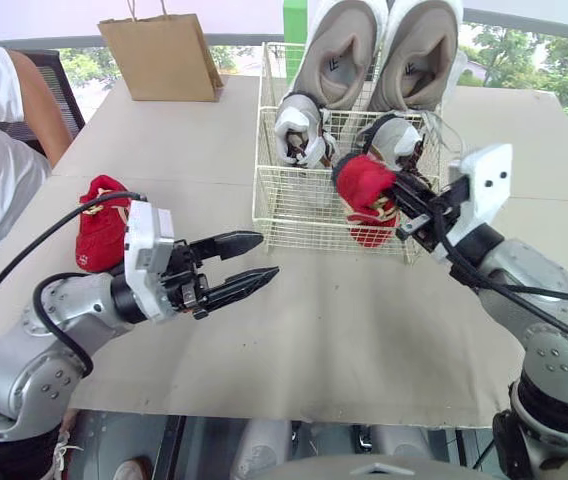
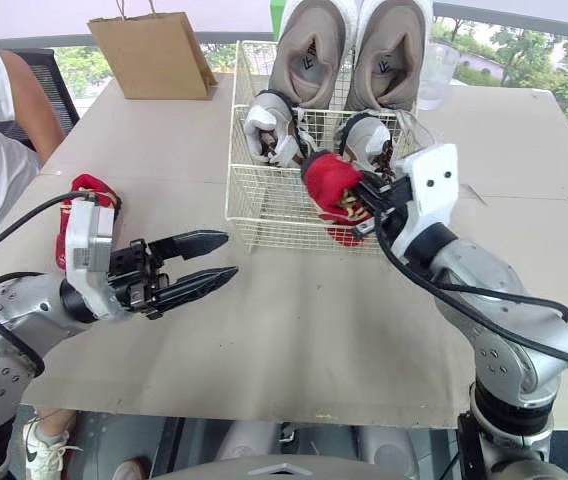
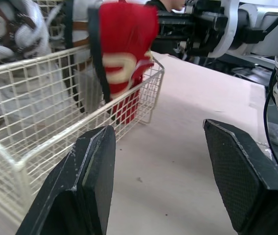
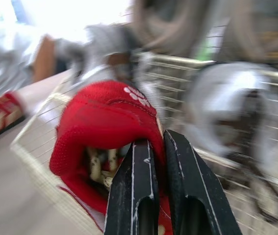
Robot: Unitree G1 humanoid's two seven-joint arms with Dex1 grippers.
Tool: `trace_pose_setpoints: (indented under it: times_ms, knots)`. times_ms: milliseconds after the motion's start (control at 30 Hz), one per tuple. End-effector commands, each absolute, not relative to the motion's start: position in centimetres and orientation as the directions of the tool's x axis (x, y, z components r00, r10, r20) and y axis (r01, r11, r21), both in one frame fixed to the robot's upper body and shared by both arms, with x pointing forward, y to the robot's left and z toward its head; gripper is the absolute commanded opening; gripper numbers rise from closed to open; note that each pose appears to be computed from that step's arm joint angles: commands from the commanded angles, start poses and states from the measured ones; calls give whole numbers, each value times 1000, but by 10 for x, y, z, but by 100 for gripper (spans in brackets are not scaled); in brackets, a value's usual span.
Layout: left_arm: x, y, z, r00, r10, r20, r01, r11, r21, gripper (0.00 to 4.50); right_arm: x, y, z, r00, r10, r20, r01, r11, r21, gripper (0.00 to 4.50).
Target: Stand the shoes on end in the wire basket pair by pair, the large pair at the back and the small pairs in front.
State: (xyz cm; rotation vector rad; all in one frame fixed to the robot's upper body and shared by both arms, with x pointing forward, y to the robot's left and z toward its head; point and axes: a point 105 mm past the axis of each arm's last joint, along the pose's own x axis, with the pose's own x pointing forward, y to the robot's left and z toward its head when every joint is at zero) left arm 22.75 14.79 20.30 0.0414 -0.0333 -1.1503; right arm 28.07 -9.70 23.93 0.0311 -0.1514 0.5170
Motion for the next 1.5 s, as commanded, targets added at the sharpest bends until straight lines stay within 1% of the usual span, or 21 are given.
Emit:
trace_pose_setpoints:
  times_ms: [33, 133, 233, 333, 400, 433, 600, 700, 800, 933, 1033, 1067, 1100, 1133, 1167, 1200, 1267, 1333, 1400, 1433, 1500]
  knots:
    - [227, 147, 208, 386, -922, 27, 918, 387, 86, 312, 278, -119, 254, 903, 363, 231, -378, 926, 19, 6]
    - [228, 149, 207, 383, -924, 26, 919, 383, 88, 312, 276, -125, 257, 914, 320, 248, -341, 939, 43, 6]
    - [228, 149, 207, 381, -924, 27, 920, 382, 90, 312, 273, -123, 257, 916, 322, 238, -339, 940, 31, 6]
    - [228, 150, 206, 383, -923, 28, 919, 384, 92, 312, 264, -111, 257, 902, 364, 232, -379, 925, 21, 6]
    - [228, 151, 206, 386, -922, 29, 917, 387, 92, 312, 258, -104, 247, 891, 416, 183, -425, 905, 13, 6]
    - [228, 151, 205, 387, -922, 29, 917, 388, 91, 312, 257, -104, 242, 893, 419, 162, -428, 903, 24, 6]
    - [227, 149, 204, 383, -923, 31, 919, 385, 91, 312, 258, -111, 226, 921, 382, 79, -386, 922, 40, 6]
    - [228, 148, 204, 383, -923, 33, 919, 384, 91, 312, 259, -110, 224, 922, 383, 60, -385, 922, 34, 6]
    - [227, 145, 203, 378, -925, 33, 921, 379, 88, 312, 269, -118, 216, 943, 334, -1, -334, 943, -1, 6]
    - [227, 143, 201, 376, -926, 29, 923, 377, 83, 312, 273, -112, 210, 918, 392, -54, -394, 919, -18, 6]
    - [227, 142, 200, 378, -926, 28, 922, 379, 79, 312, 275, -119, 209, 918, 389, -75, -393, 918, -45, 93]
    - [227, 143, 200, 382, -924, 29, 921, 383, 76, 312, 274, -121, 212, 910, 408, -69, -412, 908, -73, 134]
    - [228, 144, 200, 386, -922, 29, 919, 387, 73, 312, 271, -122, 215, 898, 436, -63, -440, 892, -100, 192]
    - [228, 145, 199, 390, -920, 28, 918, 391, 70, 312, 266, -121, 218, 881, 469, -64, -473, 871, -128, 233]
    - [229, 146, 199, 398, -917, 27, 915, 399, 65, 312, 262, -123, 219, 864, 498, -70, -503, 850, -156, 293]
    - [230, 148, 198, 408, -912, 30, 911, 409, 57, 312, 258, -126, 220, 851, 519, -79, -524, 831, -184, 331]
    - [234, 151, 199, 443, -895, 46, 895, 444, 32, 312, 250, -137, 223, 825, 555, -105, -562, 790, -243, 331]
    - [238, 156, 200, 474, -879, 53, 880, 475, 16, 312, 245, -154, 224, 817, 560, -141, -575, 765, -289, 331]
    - [243, 162, 201, 509, -859, 59, 860, 510, -3, 312, 233, -168, 221, 770, 606, -198, -637, 713, -293, 331]
    - [246, 166, 201, 532, -845, 58, 847, 532, -14, 312, 221, -171, 218, 708, 664, -239, -705, 650, -283, 331]
    - [251, 172, 202, 569, -820, 58, 822, 569, -30, 312, 201, -170, 216, 593, 754, -281, -804, 535, -260, 331]
